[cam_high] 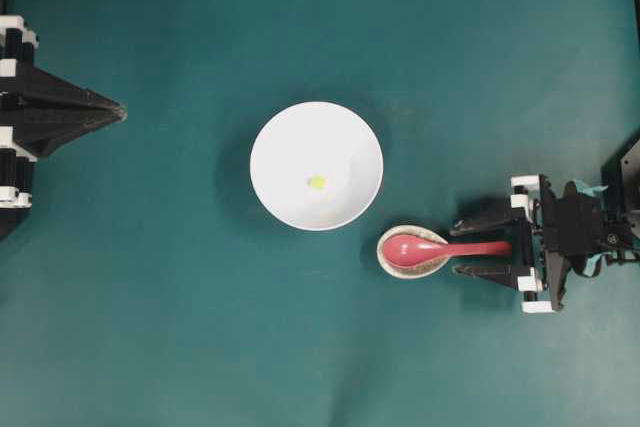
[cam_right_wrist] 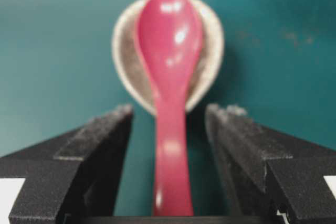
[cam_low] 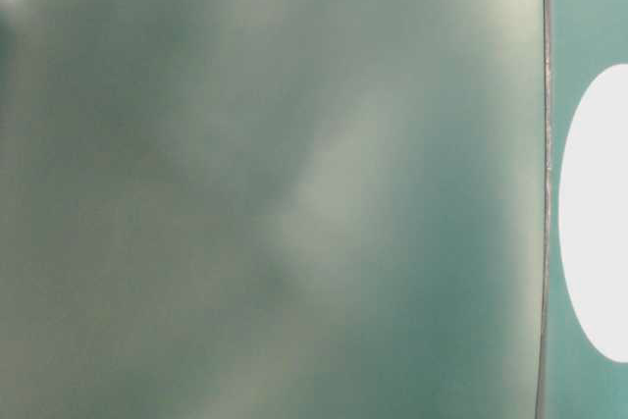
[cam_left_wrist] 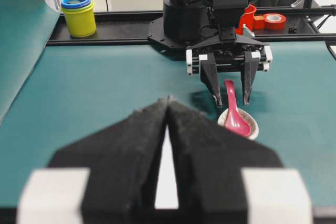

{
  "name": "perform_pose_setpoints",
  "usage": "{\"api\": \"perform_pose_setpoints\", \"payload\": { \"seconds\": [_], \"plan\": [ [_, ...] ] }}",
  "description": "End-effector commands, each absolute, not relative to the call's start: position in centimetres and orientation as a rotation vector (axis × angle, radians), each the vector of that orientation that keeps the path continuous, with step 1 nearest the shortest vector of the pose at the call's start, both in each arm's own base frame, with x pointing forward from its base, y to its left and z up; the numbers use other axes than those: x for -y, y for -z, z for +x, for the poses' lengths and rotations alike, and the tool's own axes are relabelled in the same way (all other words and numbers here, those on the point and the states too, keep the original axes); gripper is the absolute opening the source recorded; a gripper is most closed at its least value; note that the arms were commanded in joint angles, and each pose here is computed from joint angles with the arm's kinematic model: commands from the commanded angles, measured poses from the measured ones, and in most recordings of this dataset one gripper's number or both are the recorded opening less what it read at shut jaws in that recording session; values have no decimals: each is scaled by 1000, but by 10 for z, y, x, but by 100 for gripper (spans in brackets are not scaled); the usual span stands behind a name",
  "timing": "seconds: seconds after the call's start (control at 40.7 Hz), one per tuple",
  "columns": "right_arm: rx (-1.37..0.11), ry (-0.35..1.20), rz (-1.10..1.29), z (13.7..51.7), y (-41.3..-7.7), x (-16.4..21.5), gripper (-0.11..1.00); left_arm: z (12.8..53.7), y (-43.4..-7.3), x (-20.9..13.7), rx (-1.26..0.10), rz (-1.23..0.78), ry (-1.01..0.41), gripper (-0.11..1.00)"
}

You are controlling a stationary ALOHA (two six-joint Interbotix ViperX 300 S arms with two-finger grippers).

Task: Scoop the yellow hexagonal prism block from the bowl with a spoon using the right arm.
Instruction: 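Close the right gripper on the pink spoon handle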

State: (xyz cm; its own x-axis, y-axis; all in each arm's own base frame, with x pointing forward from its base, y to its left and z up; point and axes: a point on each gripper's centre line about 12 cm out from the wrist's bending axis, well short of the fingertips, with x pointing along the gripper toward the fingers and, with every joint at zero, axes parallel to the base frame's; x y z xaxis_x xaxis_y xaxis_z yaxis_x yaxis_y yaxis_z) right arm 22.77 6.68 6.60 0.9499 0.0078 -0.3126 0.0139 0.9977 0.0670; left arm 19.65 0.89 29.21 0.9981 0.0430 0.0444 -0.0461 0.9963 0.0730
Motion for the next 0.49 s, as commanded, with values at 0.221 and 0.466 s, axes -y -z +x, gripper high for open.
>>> {"api": "perform_pose_setpoints", "payload": {
  "seconds": [0.221, 0.466],
  "plan": [
    [-308, -5, 69, 226, -68, -68, 61, 198, -303, -9, 76, 80, -46, 8],
    [-308, -7, 69, 226, -68, -68, 59, 198, -303, -9, 76, 80, -46, 8]
  ]
}}
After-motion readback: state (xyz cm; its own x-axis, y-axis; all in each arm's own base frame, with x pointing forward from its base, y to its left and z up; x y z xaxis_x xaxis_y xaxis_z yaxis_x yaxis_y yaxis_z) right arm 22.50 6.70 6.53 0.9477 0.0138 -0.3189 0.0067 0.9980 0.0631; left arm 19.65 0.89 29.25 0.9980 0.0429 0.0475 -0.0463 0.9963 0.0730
